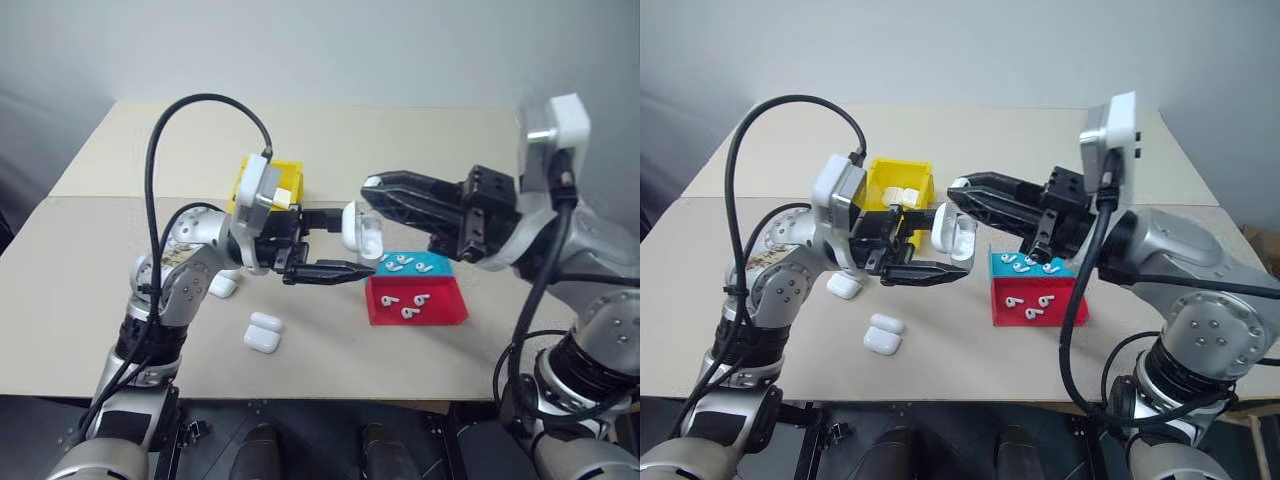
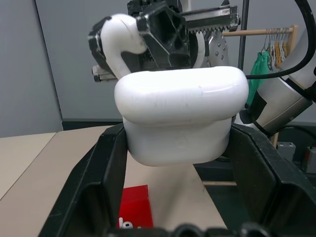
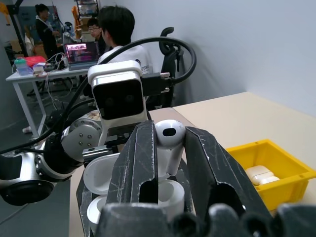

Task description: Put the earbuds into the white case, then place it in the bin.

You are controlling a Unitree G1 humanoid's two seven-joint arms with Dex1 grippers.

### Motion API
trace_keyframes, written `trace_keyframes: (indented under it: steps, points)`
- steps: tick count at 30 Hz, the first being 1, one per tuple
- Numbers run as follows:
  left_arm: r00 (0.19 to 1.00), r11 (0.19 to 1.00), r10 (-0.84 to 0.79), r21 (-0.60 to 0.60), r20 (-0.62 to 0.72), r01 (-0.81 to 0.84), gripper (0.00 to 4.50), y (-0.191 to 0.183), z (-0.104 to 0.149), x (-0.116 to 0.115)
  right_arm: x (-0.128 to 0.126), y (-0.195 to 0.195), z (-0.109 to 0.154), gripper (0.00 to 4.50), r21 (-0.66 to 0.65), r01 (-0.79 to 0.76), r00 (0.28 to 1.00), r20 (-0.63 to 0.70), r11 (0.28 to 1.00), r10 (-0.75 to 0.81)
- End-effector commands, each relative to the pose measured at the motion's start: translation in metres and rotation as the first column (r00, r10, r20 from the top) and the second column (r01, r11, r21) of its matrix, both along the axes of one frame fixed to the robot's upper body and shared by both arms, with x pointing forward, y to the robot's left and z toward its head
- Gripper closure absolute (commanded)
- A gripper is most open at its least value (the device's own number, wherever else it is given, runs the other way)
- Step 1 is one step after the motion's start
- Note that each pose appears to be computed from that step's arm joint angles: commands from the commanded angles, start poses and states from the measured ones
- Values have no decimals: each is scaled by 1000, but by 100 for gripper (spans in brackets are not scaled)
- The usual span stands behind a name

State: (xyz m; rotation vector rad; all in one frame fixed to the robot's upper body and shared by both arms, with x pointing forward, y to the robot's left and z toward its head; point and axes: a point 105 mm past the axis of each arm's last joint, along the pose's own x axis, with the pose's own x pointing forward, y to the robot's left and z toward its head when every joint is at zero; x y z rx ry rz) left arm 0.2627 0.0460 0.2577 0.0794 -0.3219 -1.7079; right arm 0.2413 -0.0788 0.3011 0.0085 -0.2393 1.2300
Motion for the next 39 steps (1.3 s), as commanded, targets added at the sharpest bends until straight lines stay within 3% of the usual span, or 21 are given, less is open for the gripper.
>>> trace_keyframes:
  steps: [1,12,20,30,32,35,39]
  points:
    - [999,1000,-18,-2,46,18,169,-2,10,-5,-8,1,2,388,-9,-2,999,55,1000,2]
    - [998,1000,-20,2,53,20,169,-1,12,-6,-5,-5,-10,388,-40,32,999,38,999,-30]
    - [998,1000,-15,-1,57,15,169,0,13,-4,-8,-4,-11,129,-47,20,998,58,999,-18]
    - [998,1000,6,11,68,-7,169,6,11,0,1,-25,11,129,-1,76,993,94,997,-75]
    - [997,1000,15,22,71,-16,169,10,10,1,10,-37,14,129,-52,116,988,105,992,-110]
    - [997,999,30,40,76,-33,169,18,8,1,29,-57,5,129,-228,148,987,96,962,-129]
    - [996,998,47,34,80,-50,169,23,7,0,66,-79,-27,129,-550,212,977,136,808,-164]
